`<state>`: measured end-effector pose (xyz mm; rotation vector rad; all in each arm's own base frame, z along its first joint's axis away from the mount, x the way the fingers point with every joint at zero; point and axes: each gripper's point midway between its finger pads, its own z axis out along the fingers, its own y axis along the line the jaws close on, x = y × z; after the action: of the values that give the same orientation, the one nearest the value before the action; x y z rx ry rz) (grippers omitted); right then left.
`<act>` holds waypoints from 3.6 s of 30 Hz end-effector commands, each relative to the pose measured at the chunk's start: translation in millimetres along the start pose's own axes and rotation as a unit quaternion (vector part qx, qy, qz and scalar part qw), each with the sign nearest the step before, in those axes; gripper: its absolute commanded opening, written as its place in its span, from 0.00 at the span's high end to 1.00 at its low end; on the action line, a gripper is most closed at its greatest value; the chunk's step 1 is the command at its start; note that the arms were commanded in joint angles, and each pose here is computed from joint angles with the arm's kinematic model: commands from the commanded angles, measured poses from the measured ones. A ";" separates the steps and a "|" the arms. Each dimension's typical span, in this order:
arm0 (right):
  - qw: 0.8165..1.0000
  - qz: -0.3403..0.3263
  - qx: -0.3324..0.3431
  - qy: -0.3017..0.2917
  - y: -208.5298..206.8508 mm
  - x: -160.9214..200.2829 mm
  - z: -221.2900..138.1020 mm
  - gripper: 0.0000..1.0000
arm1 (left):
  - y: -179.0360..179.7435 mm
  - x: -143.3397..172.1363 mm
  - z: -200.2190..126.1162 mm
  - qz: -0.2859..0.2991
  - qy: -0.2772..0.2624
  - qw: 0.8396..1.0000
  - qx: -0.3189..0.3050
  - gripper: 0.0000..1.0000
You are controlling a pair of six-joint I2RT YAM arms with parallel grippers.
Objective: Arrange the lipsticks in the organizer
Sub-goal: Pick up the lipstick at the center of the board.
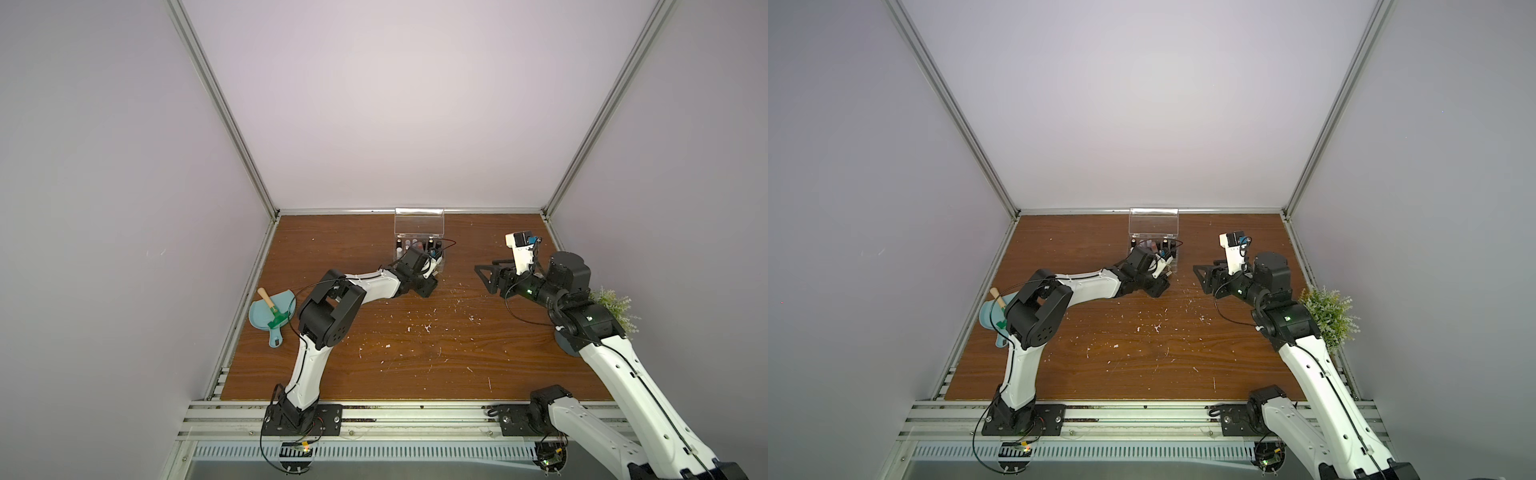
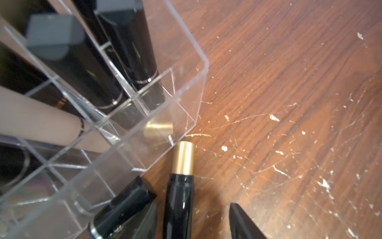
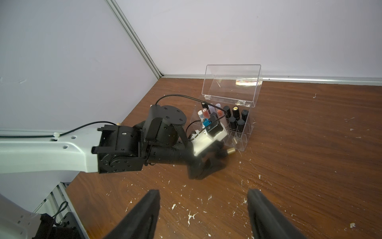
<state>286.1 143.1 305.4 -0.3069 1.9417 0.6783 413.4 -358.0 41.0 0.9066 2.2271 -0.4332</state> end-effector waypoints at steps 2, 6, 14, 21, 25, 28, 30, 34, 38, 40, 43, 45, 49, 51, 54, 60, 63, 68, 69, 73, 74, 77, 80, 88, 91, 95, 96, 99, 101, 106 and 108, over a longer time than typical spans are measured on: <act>0.999 -0.015 -0.019 -0.021 9.9 -16.0 -6.7 0.27 | 11.1 7.0 2.6 -0.002 0.017 1.000 -0.010 0.40; 0.999 -0.015 -0.019 -0.023 10.6 -17.7 -8.0 0.28 | 8.6 10.7 2.2 -0.004 0.025 1.000 -0.003 0.46; 0.999 -0.015 -0.022 -0.025 11.9 -19.7 -9.5 0.28 | 2.6 15.6 1.4 -0.007 0.032 0.999 0.011 0.59; 0.999 -0.015 -0.022 -0.024 11.6 -17.8 -10.2 0.28 | -8.1 7.7 4.7 -0.003 0.025 0.999 0.028 0.59; 0.999 -0.014 -0.022 -0.023 11.8 -17.0 -9.8 0.28 | -16.4 5.1 9.3 0.005 0.027 0.999 0.037 0.57; 0.999 -0.014 -0.022 -0.023 11.5 -16.2 -9.9 0.28 | -17.4 8.0 12.6 0.005 0.032 0.999 0.039 0.57; 0.999 -0.013 -0.022 -0.022 11.5 -15.5 -10.0 0.28 | -16.7 10.0 13.8 0.005 0.034 0.999 0.037 0.58; 0.999 -0.013 -0.022 -0.025 11.6 -16.7 -11.5 0.28 | -14.3 15.0 16.0 0.005 0.042 0.999 0.032 0.63; 0.999 -0.013 -0.021 -0.025 11.0 -16.6 -11.6 0.28 | -15.4 16.2 15.3 0.004 0.045 0.998 0.033 0.72; 0.999 -0.013 -0.022 -0.023 10.8 -15.6 -10.8 0.29 | -16.3 14.5 13.0 0.002 0.043 0.998 0.035 0.75; 0.999 -0.012 -0.023 -0.021 10.5 -14.3 -9.3 0.28 | -19.7 8.4 4.2 -0.002 0.034 0.998 0.043 0.79; 0.999 -0.011 -0.025 -0.020 10.3 -13.3 -8.3 0.29 | -25.3 1.1 -6.2 -0.007 0.022 0.998 0.056 0.82; 0.999 -0.007 -0.036 -0.010 11.3 -8.0 -2.9 0.28 | -46.4 -23.1 -45.0 -0.026 -0.031 0.993 0.110 0.83; 0.999 -0.006 -0.047 -0.005 13.7 -6.3 -0.4 0.28 | -59.5 -33.5 -69.5 -0.037 -0.062 0.986 0.148 0.83; 0.997 0.001 -0.073 0.010 18.6 -0.2 5.2 0.25 | -74.4 -45.1 -113.2 -0.060 -0.117 0.969 0.207 0.83; 0.981 0.033 -0.184 0.051 46.5 14.4 15.0 0.18 | -88.3 -62.9 -193.2 -0.092 -0.221 0.910 0.339 0.83; 0.972 0.043 -0.225 0.058 57.9 15.2 14.4 0.17 | -98.8 -65.3 -209.4 -0.086 -0.229 0.892 0.381 0.83; 0.959 0.059 -0.270 0.065 68.6 17.9 13.3 0.17 | -110.5 -68.2 -234.9 -0.078 -0.247 0.863 0.433 0.83; 0.958 0.061 -0.271 0.067 68.4 18.8 14.5 0.18 | -112.6 -68.5 -239.0 -0.076 -0.249 0.858 0.442 0.83; 0.950 0.072 -0.294 0.071 72.9 19.5 17.7 0.23 | -115.3 -69.4 -247.6 -0.071 -0.253 0.853 0.450 0.83; 0.949 0.074 -0.299 0.072 74.0 19.4 18.2 0.25 | -116.2 -69.5 -249.8 -0.070 -0.253 0.852 0.453 0.83; 0.947 0.076 -0.302 0.073 75.2 18.7 21.0 0.30 | -119.3 -71.2 -256.5 -0.065 -0.256 0.848 0.460 0.83; 0.943 0.079 -0.316 0.074 79.9 17.1 22.2 0.37 | -122.3 -71.6 -259.2 -0.063 -0.255 0.846 0.464 0.83; 0.931 0.077 -0.350 0.072 98.4 9.5 24.3 0.49 | -125.7 -72.3 -257.7 -0.063 -0.250 0.844 0.470 0.83; 0.927 0.075 -0.360 0.075 105.1 9.7 24.7 0.59 | -125.5 -73.3 -258.3 -0.063 -0.252 0.844 0.469 0.83; 0.925 0.076 -0.364 0.078 106.6 11.0 27.3 0.64 | -126.7 -73.9 -260.2 -0.062 -0.252 0.843 0.471 0.83; 0.924 0.077 -0.365 0.078 107.6 10.4 27.6 0.67 | -126.6 -74.2 -260.1 -0.062 -0.252 0.843 0.471 0.83; 0.923 0.076 -0.368 0.078 109.9 8.6 28.4 0.72 | -127.6 -74.2 -261.0 -0.061 -0.251 0.842 0.473 0.83; 0.923 0.074 -0.369 0.076 111.0 6.5 28.2 0.72 | -128.3 -74.2 -261.1 -0.061 -0.251 0.842 0.474 0.83; 0.923 0.073 -0.371 0.076 112.3 4.3 28.2 0.80 | -128.1 -73.6 -260.0 -0.063 -0.249 0.842 0.474 0.77; 0.924 0.071 -0.369 0.072 112.0 2.5 28.0 0.83 | -127.4 -74.1 -259.4 -0.064 -0.249 0.842 0.473 0.65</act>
<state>256.1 246.6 299.4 -0.6147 1.8945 1.5168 245.1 -345.4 272.2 0.9079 1.5678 -1.7086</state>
